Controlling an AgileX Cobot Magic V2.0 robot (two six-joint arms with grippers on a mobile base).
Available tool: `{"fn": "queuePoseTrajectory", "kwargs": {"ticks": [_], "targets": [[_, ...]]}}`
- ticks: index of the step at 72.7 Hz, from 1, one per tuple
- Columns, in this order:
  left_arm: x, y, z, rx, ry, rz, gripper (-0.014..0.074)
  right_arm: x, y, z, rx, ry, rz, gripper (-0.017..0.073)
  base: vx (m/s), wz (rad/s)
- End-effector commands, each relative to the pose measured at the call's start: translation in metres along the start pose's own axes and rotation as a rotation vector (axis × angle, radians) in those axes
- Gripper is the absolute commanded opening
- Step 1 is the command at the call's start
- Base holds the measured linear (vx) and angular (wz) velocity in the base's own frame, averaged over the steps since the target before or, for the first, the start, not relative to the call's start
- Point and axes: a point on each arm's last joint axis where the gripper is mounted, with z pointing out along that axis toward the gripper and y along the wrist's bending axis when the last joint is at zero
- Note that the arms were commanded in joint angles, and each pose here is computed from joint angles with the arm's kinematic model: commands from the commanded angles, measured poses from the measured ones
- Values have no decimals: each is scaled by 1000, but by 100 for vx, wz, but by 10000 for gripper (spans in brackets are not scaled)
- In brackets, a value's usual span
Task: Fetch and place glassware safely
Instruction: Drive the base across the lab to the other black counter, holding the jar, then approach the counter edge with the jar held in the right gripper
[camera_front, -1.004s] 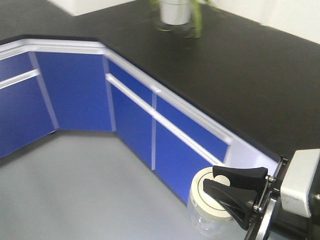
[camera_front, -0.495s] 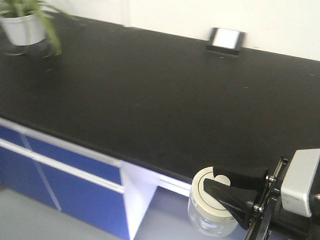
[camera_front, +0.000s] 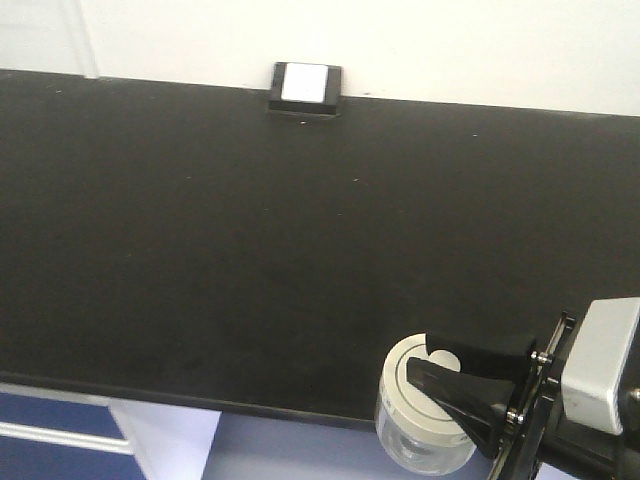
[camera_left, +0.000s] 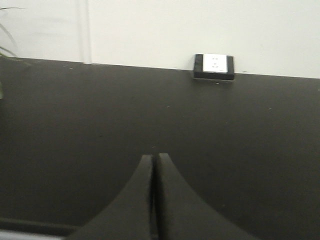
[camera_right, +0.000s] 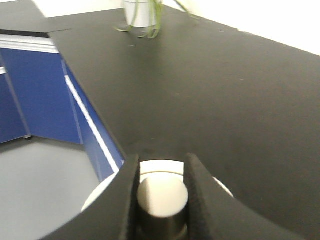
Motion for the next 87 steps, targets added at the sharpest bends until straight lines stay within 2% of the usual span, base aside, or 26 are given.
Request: {"fn": "queuePoseTrajectory", "kwargs": {"ticks": [1,40,87], "targets": [[-14,-3,-2,25,-85,-5,-7,-15,2,-1,-28,-74,12,-1,9,-37],[-14,-3,-2,25,-85,-5,-7,-15,2,-1,-28,-74,12,-1,7,-24],[-14,-3,-2,25,-85,-5,-7,-15,2,-1,-28,-74,12,-1,3,-3]]}}
